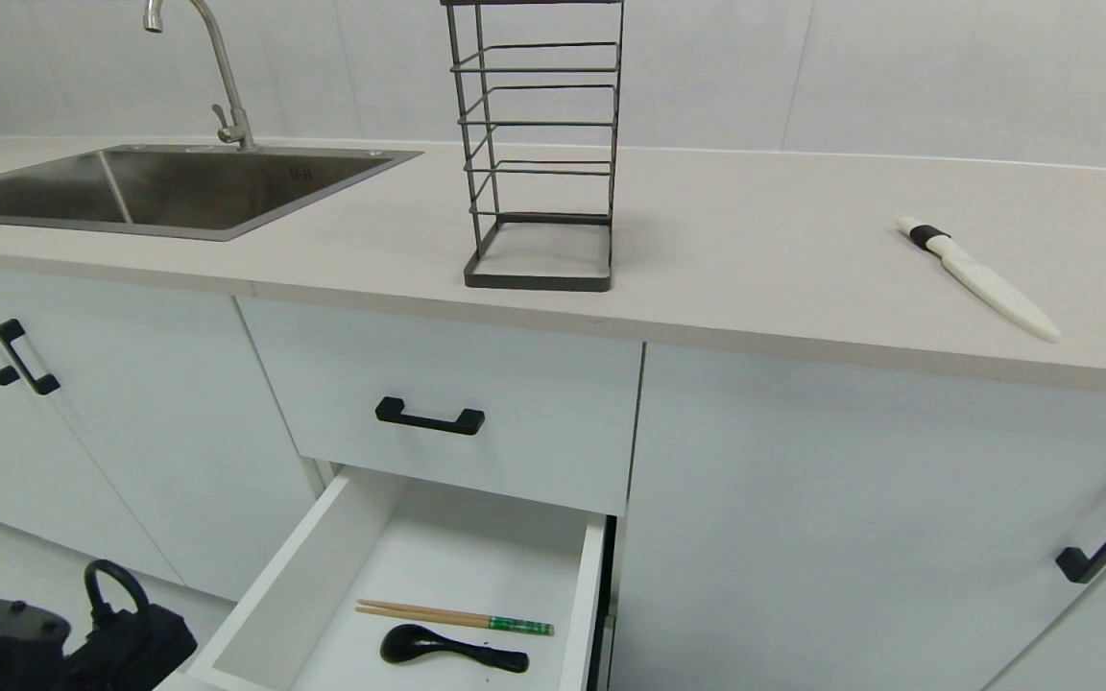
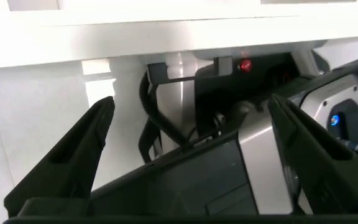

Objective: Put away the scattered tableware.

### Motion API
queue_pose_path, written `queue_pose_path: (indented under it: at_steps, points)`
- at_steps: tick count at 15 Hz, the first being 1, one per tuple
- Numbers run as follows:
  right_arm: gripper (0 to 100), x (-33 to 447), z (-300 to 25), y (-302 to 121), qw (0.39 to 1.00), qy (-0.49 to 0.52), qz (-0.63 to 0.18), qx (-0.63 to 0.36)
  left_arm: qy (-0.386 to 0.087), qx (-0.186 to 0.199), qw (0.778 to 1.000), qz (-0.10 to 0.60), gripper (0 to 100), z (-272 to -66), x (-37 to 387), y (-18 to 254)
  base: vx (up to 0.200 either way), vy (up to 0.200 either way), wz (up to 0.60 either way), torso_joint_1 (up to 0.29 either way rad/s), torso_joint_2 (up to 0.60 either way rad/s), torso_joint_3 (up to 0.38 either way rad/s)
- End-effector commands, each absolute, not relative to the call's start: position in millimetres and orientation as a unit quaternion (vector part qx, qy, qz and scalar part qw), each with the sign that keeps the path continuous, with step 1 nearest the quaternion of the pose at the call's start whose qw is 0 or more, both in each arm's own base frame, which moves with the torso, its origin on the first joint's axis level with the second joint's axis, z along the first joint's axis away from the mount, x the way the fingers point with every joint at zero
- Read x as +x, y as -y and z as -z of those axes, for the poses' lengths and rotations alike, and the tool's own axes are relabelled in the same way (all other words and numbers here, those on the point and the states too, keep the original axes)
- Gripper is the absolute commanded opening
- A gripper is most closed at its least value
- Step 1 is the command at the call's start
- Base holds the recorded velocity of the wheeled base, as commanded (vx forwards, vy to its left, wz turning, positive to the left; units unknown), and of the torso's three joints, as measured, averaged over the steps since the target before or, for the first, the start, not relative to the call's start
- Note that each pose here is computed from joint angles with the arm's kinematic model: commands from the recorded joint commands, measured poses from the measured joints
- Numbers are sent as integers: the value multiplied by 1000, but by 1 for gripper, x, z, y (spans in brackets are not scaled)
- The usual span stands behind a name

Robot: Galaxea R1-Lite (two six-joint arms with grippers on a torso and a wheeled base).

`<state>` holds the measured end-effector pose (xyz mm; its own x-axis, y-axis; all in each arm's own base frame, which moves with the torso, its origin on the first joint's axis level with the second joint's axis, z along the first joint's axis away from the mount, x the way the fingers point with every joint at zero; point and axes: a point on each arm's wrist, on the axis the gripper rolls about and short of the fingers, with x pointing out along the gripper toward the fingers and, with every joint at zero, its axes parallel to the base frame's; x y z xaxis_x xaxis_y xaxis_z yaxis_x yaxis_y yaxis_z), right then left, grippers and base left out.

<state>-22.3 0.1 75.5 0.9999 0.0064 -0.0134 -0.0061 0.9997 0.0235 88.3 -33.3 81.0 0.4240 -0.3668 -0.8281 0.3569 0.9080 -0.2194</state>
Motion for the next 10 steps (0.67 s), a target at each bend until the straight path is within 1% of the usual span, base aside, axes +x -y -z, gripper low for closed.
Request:
queue_pose_path:
  at_steps: [1, 2, 4, 8, 10]
  points:
    - [100, -22, -76, 0, 1000, -8, -4, 12, -515, 10, 834, 197, 100, -73, 98, 35, 0, 0, 0, 0, 0, 0]
    - [100, -22, -76, 0, 1000, -8, -4, 12, -501, 12, 842, 199, 100, -72, 107, 38, 0, 0, 0, 0, 0, 0]
    - [100, -22, -76, 0, 1000, -8, -4, 12, -485, 12, 851, 199, 100, -70, 118, 42, 0, 0, 0, 0, 0, 0]
    - [100, -22, -76, 0, 1000, -8, -4, 12, -476, 11, 856, 201, 100, -65, 125, 44, 0, 0, 0, 0, 0, 0]
    - [100, -22, -76, 0, 1000, -8, -4, 12, -464, 10, 863, 202, 100, -63, 134, 47, 0, 0, 0, 0, 0, 0]
